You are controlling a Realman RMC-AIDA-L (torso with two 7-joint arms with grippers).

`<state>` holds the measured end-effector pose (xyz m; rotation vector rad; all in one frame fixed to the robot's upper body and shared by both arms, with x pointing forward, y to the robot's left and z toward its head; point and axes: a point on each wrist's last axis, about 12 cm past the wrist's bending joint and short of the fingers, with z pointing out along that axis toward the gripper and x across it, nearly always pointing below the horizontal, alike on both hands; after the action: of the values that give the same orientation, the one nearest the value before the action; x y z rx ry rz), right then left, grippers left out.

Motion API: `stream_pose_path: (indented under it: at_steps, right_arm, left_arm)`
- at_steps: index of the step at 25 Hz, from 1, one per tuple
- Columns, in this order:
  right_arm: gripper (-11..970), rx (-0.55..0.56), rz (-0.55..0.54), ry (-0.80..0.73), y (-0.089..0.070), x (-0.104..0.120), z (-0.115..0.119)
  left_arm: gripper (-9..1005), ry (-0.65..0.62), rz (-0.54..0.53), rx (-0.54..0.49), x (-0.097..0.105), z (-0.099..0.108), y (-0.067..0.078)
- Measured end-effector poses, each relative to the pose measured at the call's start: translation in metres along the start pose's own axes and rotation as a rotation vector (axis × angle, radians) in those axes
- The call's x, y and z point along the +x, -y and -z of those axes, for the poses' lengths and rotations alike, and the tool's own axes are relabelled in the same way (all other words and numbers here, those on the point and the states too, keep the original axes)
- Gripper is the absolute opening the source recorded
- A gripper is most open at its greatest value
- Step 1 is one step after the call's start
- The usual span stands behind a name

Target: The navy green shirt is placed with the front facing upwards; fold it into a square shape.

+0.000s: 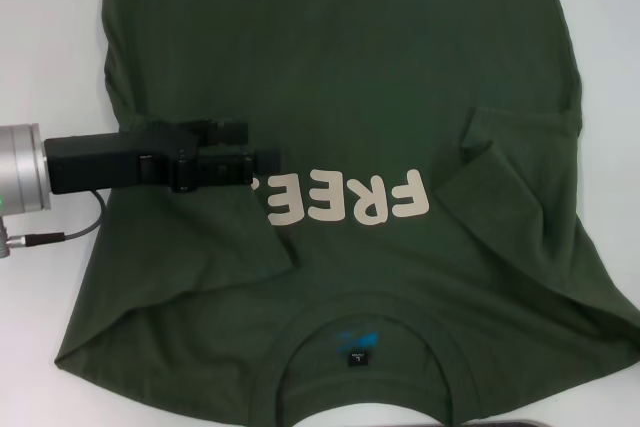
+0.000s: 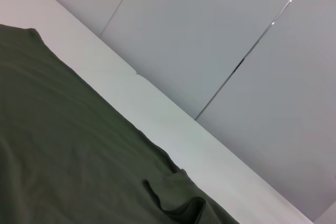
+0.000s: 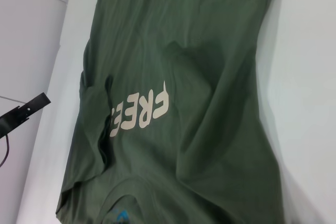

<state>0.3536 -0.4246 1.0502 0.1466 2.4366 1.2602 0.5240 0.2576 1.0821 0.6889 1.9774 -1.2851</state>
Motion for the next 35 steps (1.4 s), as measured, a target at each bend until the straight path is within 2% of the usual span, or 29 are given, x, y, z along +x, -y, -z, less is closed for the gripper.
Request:
stream_pose_path:
  at_steps: [7,14,19,28,35]
  right_arm:
    - [758,-0.010,-0.001,0.005,-0.001,0.000,-0.002]
    - [759,-0.046,0.053,0.048,-0.006,-0.012,0.001]
    - [758,-0.086,0.114,0.085,-0.012,-0.027,-0.004]
    - [759,-0.142,0.220,0.101,-0.025,-0.062,-0.026]
    - [759,-0.140,0.277,0.114,-0.031,-0.081,-0.035]
  left_arm:
    - [900,0.001,0.000,-0.001,0.000,0.000,0.000]
    - [900,-0.023,0.013,0.009,0.001,0.006,0.000]
    - [900,-0.056,0.065,-0.004,0.011,0.021,0.000]
    - [900,-0.051,0.195,-0.061,0.041,0.056,0.001]
    - [900,-0.060,0.293,-0.064,0.049,0.078,0.005]
